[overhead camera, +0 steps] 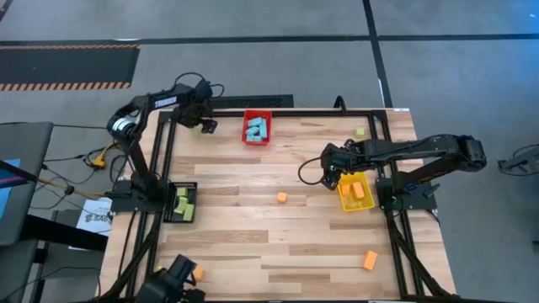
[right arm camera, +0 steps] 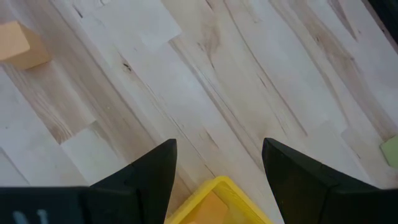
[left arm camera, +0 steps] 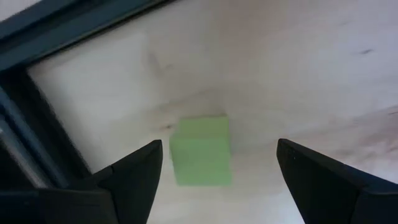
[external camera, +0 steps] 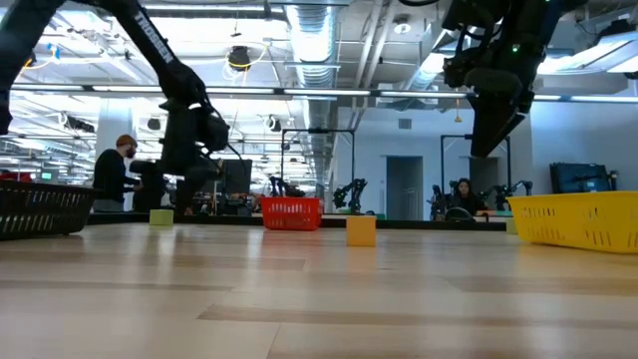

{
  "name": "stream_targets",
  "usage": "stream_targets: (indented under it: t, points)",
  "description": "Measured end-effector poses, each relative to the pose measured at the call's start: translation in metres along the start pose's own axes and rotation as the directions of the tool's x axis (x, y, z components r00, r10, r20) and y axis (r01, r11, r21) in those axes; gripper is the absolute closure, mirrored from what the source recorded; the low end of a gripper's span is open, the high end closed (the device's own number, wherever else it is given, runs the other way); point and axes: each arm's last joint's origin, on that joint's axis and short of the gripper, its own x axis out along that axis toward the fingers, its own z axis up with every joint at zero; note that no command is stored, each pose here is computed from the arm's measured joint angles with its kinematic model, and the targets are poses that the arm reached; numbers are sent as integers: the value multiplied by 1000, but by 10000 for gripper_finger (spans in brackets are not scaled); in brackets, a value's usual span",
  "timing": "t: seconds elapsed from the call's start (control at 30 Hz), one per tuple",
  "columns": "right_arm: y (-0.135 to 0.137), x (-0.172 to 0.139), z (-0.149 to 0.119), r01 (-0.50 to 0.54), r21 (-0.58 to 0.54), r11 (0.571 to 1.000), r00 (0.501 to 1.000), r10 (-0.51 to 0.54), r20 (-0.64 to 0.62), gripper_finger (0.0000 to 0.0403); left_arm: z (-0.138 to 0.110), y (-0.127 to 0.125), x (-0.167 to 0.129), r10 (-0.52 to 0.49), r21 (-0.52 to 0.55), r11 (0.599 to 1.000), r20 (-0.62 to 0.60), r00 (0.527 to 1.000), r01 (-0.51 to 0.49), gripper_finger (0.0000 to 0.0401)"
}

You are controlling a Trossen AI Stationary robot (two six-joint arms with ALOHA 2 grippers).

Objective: Sort & place blocks by color
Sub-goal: Put the light green block into the black bin

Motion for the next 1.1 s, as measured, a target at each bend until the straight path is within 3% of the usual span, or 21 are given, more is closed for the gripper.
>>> stream_targets:
  t: [0.3,0.6,0.97,1.1]
  points:
    - [1,0,0,-1,-26,1000,1000,1,0,143,3,-1,6,25,10,1000,-119,993,-24,108]
    - [3,-1,-1,-7,-33,999,1000,7,3,143,7,4,10,50,-17,998,-106,993,-53,194]
    - [13,-5,-7,-31,-52,998,999,32,6,143,11,6,9,-27,4,1000,-78,997,27,293]
    - [16,-6,-8,-37,-52,998,999,38,7,143,8,5,0,-39,43,998,-59,997,42,297]
